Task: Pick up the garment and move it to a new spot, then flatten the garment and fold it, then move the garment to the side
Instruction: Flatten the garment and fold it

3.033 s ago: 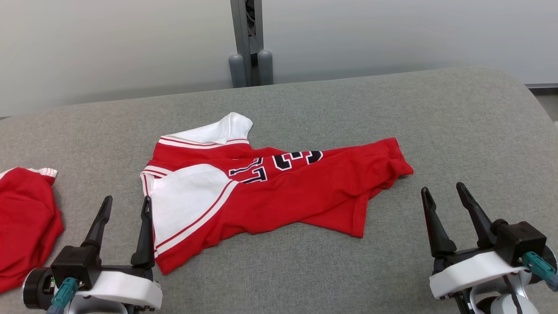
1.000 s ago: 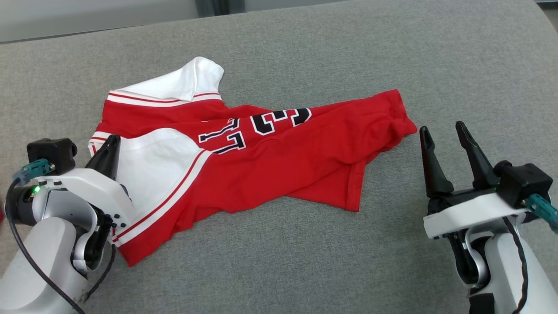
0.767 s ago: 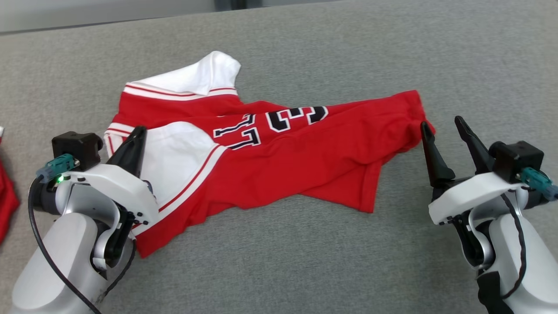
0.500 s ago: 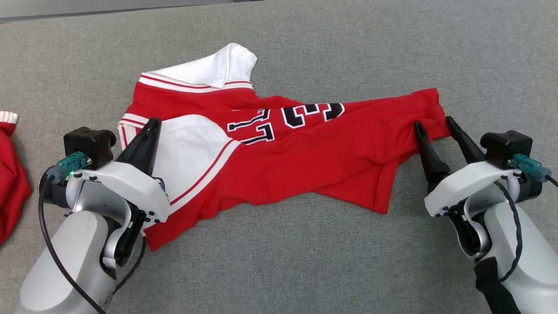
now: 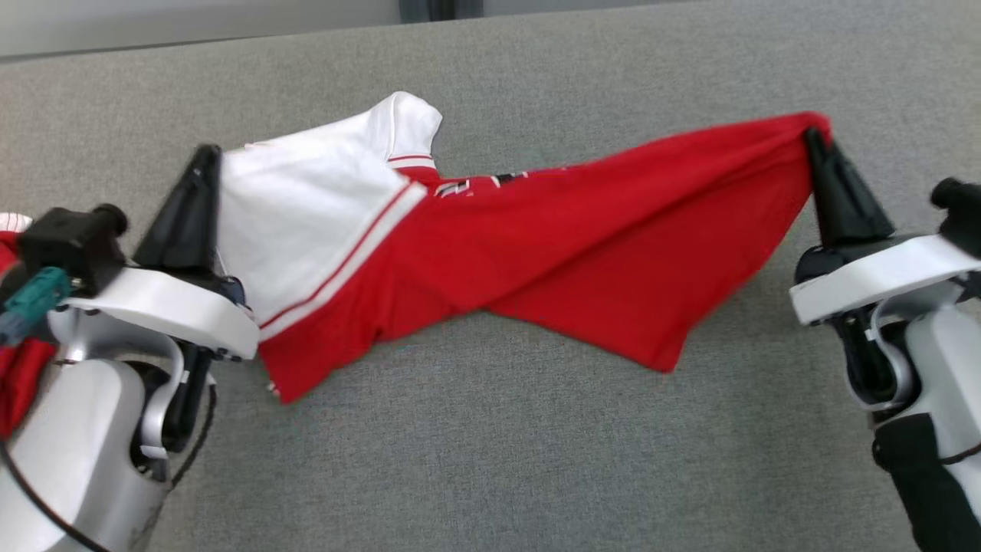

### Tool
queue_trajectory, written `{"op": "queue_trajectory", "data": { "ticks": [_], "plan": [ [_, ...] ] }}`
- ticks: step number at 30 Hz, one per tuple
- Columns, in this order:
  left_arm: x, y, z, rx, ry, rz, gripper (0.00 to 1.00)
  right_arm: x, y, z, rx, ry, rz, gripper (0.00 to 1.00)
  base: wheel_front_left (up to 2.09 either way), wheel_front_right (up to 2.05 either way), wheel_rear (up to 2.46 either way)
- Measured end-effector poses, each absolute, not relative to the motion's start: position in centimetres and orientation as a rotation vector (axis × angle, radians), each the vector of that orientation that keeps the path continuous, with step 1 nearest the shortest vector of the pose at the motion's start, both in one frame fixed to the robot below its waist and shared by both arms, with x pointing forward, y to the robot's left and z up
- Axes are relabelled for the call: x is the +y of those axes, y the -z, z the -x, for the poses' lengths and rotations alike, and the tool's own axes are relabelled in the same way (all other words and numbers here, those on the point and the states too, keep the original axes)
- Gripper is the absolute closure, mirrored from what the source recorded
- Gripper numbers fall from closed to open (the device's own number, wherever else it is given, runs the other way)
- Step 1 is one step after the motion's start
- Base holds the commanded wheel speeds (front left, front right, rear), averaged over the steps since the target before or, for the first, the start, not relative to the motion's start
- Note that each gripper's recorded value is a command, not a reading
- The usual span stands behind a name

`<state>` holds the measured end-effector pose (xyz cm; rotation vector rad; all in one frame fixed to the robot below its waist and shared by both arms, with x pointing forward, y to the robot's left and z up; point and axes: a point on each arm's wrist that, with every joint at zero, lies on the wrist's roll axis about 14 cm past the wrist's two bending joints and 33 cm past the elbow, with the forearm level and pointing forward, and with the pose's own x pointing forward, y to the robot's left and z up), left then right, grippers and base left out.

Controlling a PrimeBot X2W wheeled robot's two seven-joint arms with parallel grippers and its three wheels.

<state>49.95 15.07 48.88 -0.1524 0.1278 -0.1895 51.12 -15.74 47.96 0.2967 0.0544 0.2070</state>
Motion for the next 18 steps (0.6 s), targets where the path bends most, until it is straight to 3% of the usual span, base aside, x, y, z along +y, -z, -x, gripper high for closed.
{"op": "queue_trajectory", "data": {
  "ticks": [7,18],
  "plan": [
    [15.9,-58.6,-49.8,-0.172,0.176,0.128,1.0,-17.3,-57.2,-50.7,-0.21,-0.224,-0.313,1.0,0.0,0.0,0.0],
    [15.1,-76.4,-44.2,-0.699,0.223,0.005,1.0,-17.8,-70.5,-45.1,-0.575,-0.268,-0.267,1.0,0.0,0.0,0.0]
  ]
}}
